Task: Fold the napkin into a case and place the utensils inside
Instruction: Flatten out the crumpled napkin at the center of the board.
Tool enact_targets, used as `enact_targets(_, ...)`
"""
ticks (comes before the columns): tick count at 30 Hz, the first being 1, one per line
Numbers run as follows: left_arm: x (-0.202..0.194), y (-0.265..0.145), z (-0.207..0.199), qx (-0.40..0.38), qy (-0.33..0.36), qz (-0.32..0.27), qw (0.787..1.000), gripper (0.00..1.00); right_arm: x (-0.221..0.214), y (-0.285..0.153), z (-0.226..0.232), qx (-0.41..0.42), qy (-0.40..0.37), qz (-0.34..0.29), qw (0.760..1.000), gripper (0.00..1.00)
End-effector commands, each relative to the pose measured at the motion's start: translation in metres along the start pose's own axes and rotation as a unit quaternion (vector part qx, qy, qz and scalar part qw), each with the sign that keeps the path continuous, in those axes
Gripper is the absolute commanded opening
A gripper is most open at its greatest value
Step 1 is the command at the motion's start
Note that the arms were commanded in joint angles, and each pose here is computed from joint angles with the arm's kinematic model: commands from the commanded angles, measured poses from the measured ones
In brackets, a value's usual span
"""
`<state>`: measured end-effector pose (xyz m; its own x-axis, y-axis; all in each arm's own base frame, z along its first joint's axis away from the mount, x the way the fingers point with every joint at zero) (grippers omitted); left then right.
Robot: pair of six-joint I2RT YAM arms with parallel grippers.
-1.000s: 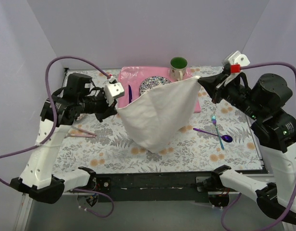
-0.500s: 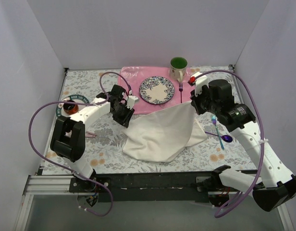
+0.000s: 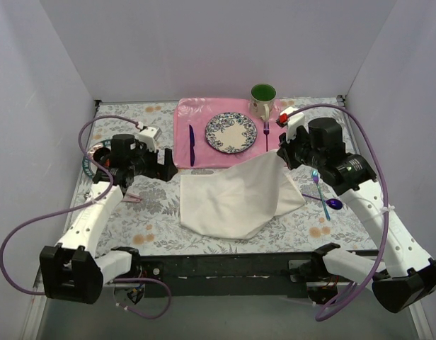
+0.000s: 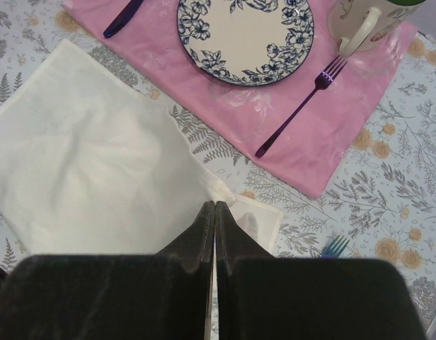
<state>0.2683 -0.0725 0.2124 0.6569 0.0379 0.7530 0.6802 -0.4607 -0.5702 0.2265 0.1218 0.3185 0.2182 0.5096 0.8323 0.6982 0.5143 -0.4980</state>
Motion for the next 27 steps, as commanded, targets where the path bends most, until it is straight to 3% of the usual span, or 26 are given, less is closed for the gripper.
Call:
enact_targets(1, -0.022, 0.017, -0.012, -0.081, -0.034, 0.055, 0.995, 0.98, 0.004, -0.001, 0.002, 0.007, 0.004, -0.028, 1.000, 0.01)
enact_targets(4, -0.029, 0.038, -0.009, -0.109, -0.066, 0.113, 0.985, 0.98, 0.003, -0.002, 0.003, 0.012, 0.003, -0.025, 1.000, 0.01)
enact_targets(7, -0.033, 0.053, -0.008, -0.120, -0.094, 0.122, 0.981, 0.84, 0.002, -0.002, 0.002, 0.009, 0.003, -0.022, 1.000, 0.01)
enact_targets(11, -0.033, 0.075, 0.003, -0.081, -0.082, 0.093, 0.989, 0.76, 0.000, 0.000, 0.002, 0.008, 0.005, -0.019, 1.000, 0.01)
enact_targets(13, -0.037, 0.084, 0.009, -0.064, -0.076, 0.104, 0.990, 0.64, 0.001, 0.000, 0.003, 0.010, 0.006, -0.022, 1.000, 0.01)
enact_targets(19, -0.053, 0.107, 0.023, -0.020, -0.041, 0.131, 0.990, 0.47, 0.000, 0.002, 0.004, 0.016, 0.007, -0.019, 1.000, 0.01)
enact_targets(27, -0.059, 0.125, 0.026, 0.039, 0.006, 0.139, 0.990, 0.45, 0.003, 0.003, 0.005, 0.023, 0.012, -0.024, 0.999, 0.01)
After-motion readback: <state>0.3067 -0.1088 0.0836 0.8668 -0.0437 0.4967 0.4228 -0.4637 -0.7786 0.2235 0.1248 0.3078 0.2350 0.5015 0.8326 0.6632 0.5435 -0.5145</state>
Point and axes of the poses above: each gripper's point midway between its finger pads, its own y axis out along the fingers, its own z axis along the line the jaws close on, x = y × z, the point moved 7 cm from there along -y, back along the fingers, and after that the axes turned 10 degrees about -y, right-handed, at the moved point
